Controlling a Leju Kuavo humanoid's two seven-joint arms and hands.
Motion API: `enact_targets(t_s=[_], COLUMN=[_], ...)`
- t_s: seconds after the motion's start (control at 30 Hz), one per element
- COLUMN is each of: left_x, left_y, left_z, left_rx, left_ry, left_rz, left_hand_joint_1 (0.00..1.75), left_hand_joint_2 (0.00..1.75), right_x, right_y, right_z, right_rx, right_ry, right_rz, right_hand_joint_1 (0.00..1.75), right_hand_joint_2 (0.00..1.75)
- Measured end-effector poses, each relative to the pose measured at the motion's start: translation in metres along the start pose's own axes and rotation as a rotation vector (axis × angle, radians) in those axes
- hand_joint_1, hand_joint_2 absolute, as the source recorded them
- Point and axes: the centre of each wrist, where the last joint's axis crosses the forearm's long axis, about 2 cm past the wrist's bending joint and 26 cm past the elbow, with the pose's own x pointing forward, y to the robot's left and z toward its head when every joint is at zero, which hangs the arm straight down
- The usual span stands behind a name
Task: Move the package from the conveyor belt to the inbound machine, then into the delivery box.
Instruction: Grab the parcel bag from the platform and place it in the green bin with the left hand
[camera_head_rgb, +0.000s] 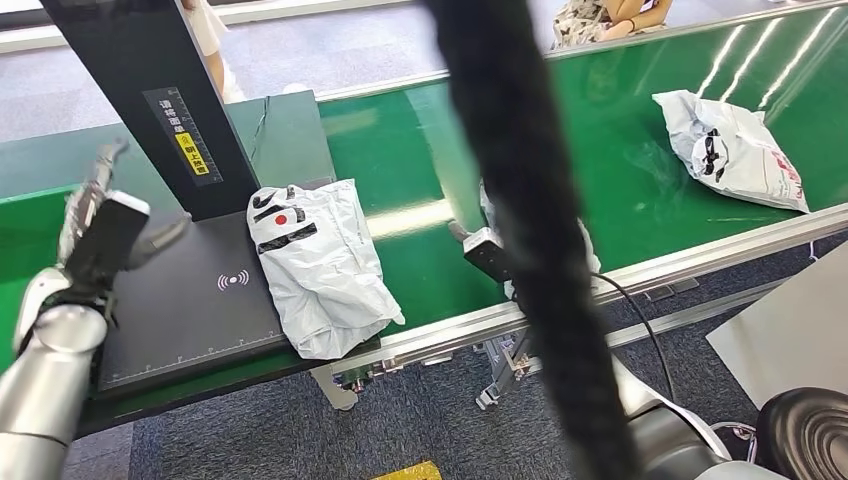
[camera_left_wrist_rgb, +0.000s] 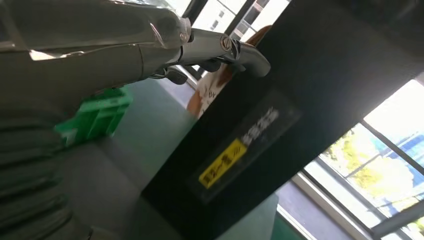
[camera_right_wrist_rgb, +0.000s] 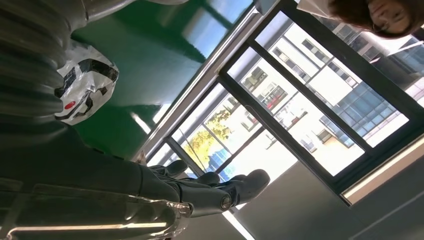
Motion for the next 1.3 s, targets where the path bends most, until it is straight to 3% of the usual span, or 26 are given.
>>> enact_targets(t_s=[0.17,0.37,0.53,0.7,1.0,1.3], left_x=[0.024,0.047,0.053,0.061,0.097,0.092], left_y=[0.033,0.061,0.065,0.037,-0.039,-0.096], left_z=[-0.030,-0.057,-0.065,-0.067,-0.064,-0.037], left_rx=[0.018,-0.070,-0.144,-0.214,-0.430,-0.580], left_ry=[0.002,0.090,0.134,0.115,-0.010,-0.069], left_rz=[-0.073,-0.149,-0.260,-0.528,-0.857,-0.879], left_hand_joint_1=[0.00,0.00,0.00,0.00,0.00,0.00], left_hand_joint_2=[1.75,1.75,1.75,1.75,1.75,1.75], right_x=[0.002,0.005,0.011,0.015,0.026,0.030], right_y=[0.007,0.018,0.027,0.031,0.044,0.053], right_z=[0.002,0.005,0.003,-0.007,-0.030,-0.038], right_rx=[-0.003,-0.020,-0.033,-0.036,-0.037,-0.034], right_ry=[0.006,0.004,0.004,-0.008,-0.026,-0.015], right_rz=[-0.016,-0.043,-0.068,-0.078,-0.105,-0.128], right_hand_joint_1=[0.00,0.00,0.00,0.00,0.00,0.00], right_hand_joint_2=[1.75,1.75,1.75,1.75,1.75,1.75])
